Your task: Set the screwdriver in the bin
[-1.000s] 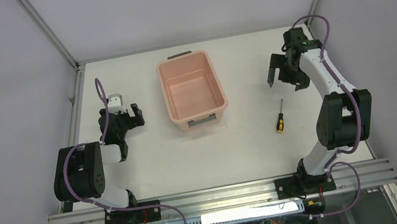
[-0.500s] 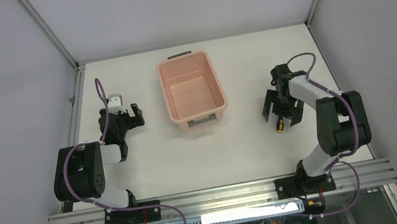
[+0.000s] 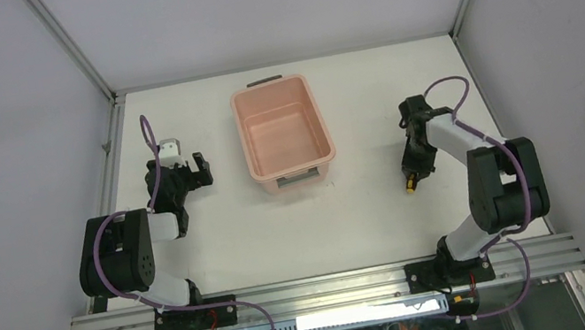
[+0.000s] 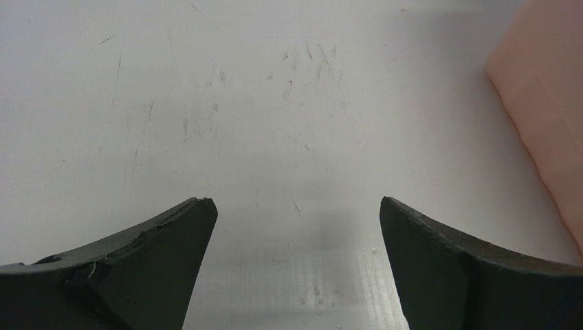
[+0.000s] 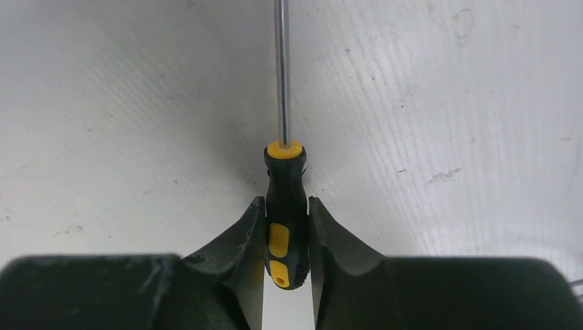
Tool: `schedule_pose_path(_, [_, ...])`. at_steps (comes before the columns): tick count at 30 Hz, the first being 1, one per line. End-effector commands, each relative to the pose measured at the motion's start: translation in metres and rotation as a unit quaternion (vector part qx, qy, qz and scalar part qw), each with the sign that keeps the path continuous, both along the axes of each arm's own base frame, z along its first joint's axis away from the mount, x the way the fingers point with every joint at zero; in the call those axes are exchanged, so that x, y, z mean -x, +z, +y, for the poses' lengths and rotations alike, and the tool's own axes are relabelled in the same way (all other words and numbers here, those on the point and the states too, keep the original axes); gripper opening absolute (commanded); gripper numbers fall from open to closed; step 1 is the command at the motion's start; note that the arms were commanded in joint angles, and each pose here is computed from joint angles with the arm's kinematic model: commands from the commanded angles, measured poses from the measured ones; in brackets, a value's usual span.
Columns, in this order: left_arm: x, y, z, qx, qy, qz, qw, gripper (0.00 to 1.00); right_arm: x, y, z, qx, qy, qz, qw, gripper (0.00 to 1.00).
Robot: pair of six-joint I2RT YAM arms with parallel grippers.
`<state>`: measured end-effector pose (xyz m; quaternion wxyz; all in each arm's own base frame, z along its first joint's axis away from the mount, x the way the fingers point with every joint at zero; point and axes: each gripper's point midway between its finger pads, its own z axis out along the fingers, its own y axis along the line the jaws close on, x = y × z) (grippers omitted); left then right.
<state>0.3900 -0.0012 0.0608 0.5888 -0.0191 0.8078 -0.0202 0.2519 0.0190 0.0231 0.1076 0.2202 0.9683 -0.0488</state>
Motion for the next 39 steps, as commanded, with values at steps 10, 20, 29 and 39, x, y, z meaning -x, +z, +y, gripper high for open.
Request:
schedule_pose_path(10, [-0.003, 0.018, -0.008, 0.007, -0.014, -0.030, 0.999, 1.00, -0.050, 0.158, -0.006, 0.036, 0.064, -0.107, 0.992, 0.15])
schedule_pose_path(20, [-0.003, 0.018, -0.008, 0.007, -0.014, -0.030, 0.999, 1.00, -0.069, 0.254, 0.092, 0.046, 0.190, -0.158, 0.968, 0.15])
schedule_pose_path(29, [-0.003, 0.018, -0.007, 0.006, -0.013, -0.030, 0.999, 1.00, -0.092, 0.259, 0.224, -0.003, 0.315, -0.181, 0.932, 0.17])
schedule_pose_path(39, [-0.003, 0.018, -0.007, 0.007, -0.013, -0.030, 0.999, 1.00, -0.117, 0.175, 0.298, -0.055, 0.345, -0.147, 0.925, 0.25])
